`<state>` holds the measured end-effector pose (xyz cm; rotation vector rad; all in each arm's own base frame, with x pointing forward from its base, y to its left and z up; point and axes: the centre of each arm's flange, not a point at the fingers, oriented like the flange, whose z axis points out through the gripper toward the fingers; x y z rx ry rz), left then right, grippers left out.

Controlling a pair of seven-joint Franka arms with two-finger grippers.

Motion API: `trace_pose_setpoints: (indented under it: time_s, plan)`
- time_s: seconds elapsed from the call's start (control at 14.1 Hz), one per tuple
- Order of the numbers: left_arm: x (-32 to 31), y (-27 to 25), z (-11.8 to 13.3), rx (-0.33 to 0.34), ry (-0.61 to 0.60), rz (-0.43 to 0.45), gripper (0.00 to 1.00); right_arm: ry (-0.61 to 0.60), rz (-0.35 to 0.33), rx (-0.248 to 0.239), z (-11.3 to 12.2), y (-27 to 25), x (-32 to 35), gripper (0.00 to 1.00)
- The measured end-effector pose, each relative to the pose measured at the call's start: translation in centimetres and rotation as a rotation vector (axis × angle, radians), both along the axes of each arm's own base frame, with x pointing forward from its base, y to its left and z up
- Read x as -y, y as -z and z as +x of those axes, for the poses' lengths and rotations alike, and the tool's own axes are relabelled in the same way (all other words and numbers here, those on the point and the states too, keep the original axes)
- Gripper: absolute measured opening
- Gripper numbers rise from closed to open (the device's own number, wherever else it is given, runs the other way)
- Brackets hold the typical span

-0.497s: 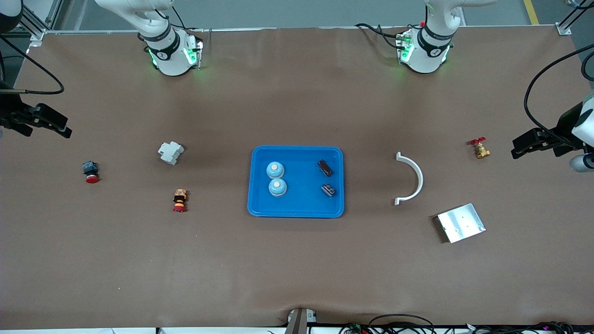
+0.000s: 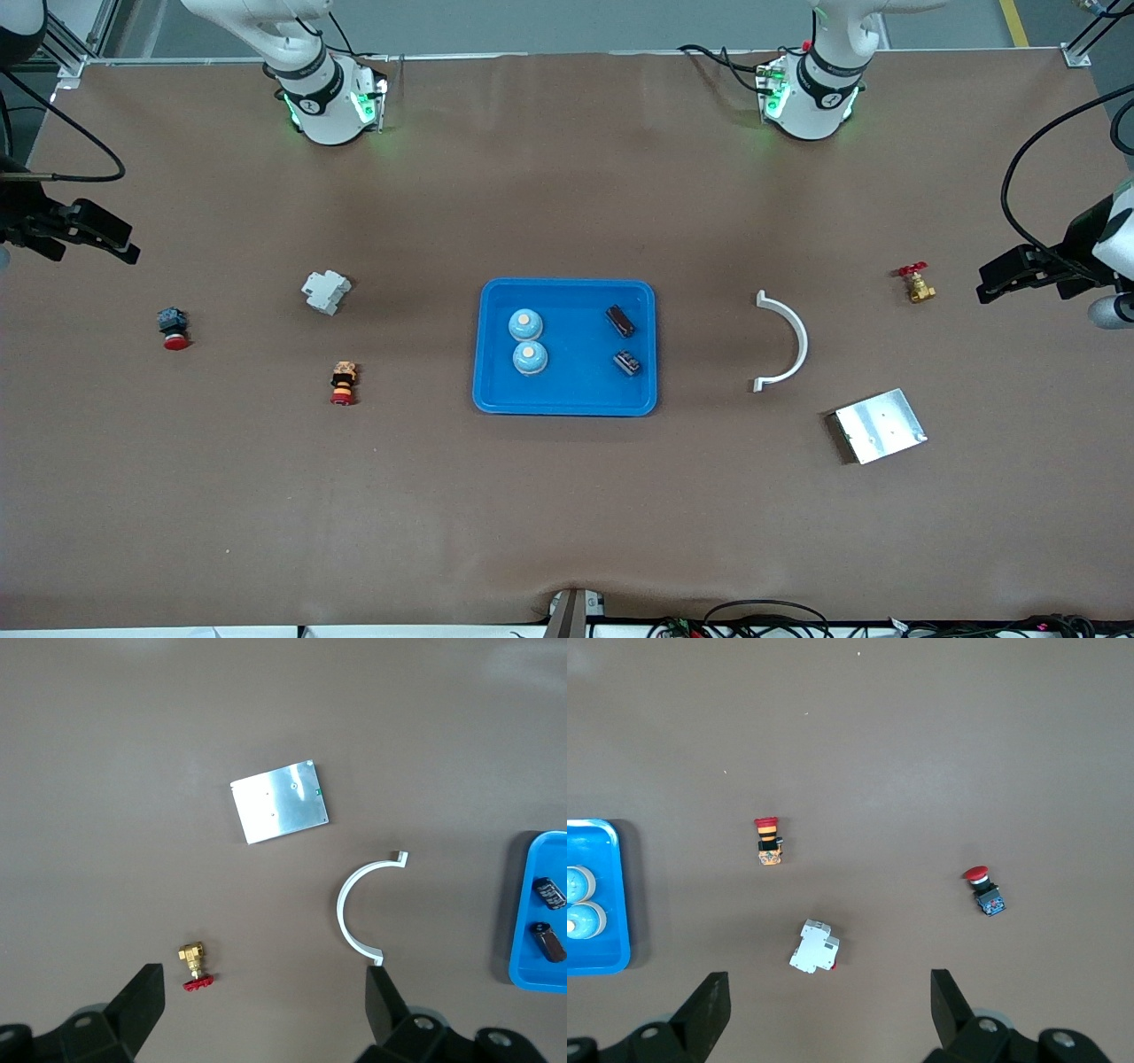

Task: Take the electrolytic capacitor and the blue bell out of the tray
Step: 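Move the right gripper and the left gripper toward the blue tray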

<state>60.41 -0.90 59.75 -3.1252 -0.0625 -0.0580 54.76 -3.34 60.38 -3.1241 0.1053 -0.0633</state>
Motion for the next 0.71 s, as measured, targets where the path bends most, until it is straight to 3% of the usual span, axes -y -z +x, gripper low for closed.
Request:
trace_pose_setpoints:
  time_s: [0.5, 0.71]
  plan:
    - [0.3, 0.1, 0.0, 0.000, -0.064, -0.003, 1.00, 0.032, 0.006, -0.047, -0.1, 3.7, -4.4, 1.00]
    - [0.3, 0.2, 0.1, -0.003, -0.094, -0.004, 1.00, 0.114, 0.077, -0.078, -0.6, 6.4, -8.6, 1.00]
